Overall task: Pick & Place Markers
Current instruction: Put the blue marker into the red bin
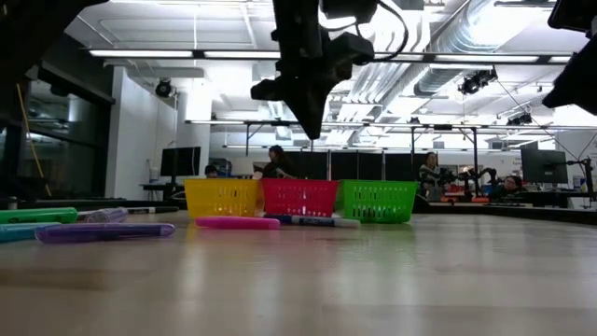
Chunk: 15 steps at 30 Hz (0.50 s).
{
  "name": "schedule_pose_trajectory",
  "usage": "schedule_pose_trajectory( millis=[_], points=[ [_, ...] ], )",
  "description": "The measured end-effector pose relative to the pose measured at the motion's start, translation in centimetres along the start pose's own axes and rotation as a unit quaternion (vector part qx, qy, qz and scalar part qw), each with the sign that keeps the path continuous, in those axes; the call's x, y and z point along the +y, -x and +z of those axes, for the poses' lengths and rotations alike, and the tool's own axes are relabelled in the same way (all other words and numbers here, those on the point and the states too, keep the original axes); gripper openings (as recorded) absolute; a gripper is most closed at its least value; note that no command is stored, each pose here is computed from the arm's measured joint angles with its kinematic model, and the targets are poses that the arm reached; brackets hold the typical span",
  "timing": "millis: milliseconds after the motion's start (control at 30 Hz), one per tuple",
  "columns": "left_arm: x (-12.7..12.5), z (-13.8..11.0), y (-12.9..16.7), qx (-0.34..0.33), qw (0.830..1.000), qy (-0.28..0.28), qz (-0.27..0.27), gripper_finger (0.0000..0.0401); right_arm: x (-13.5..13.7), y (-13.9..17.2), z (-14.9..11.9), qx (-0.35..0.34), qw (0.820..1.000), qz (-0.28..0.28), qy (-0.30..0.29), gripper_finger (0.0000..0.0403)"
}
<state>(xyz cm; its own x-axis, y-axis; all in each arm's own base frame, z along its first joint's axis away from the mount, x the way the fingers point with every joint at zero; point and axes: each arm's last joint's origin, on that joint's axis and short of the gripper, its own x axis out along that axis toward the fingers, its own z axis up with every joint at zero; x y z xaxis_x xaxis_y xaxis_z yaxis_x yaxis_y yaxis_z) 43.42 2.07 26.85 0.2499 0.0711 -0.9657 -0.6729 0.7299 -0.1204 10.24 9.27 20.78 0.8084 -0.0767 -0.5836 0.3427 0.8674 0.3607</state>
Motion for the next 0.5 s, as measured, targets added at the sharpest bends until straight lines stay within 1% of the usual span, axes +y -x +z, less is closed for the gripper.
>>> schedule_pose_trajectory(
  millis=[67, 133, 200, 333, 400, 500],
  points=[
    [-0.3, -0.2, 0.0, -0.016, 1.0, -0.005, 0.015, 0.0001, 0.1, -0.5, 0.2, 0.029, 0.999, 0.008, 0.011, 0.0124],
    [-0.4, -0.2, 0.3, -0.032, 0.999, -0.015, 0.018, 0.0, 0.2, -1.2, 0.5, 0.055, 0.998, 0.013, 0.031, 0.0124],
    [-0.4, -0.5, 1.7, -0.051, 0.998, -0.032, 0.021, 0.0, 0.4, -2.1, 1.1, 0.064, 0.997, 0.017, 0.046, 0.0124],
    [-0.7, -0.9, 5.3, -0.124, 0.991, -0.057, 0.005, 0.0, 1.0, -3.9, 3.4, 0.06, 0.996, 0.009, 0.059, 0.0124],
    [-1.0, -0.8, 6.5, -0.163, 0.984, -0.077, -0.007, 0.0, 1.3, -4.8, 4.8, 0.059, 0.996, 0.003, 0.062, 0.0124],
    [-0.9, -0.9, 8.2, -0.199, 0.974, -0.105, -0.012, 0.0, 1.7, -6.1, 6.9, 0.066, 0.995, -0.007, 0.07, 0.0124]
  ],
)
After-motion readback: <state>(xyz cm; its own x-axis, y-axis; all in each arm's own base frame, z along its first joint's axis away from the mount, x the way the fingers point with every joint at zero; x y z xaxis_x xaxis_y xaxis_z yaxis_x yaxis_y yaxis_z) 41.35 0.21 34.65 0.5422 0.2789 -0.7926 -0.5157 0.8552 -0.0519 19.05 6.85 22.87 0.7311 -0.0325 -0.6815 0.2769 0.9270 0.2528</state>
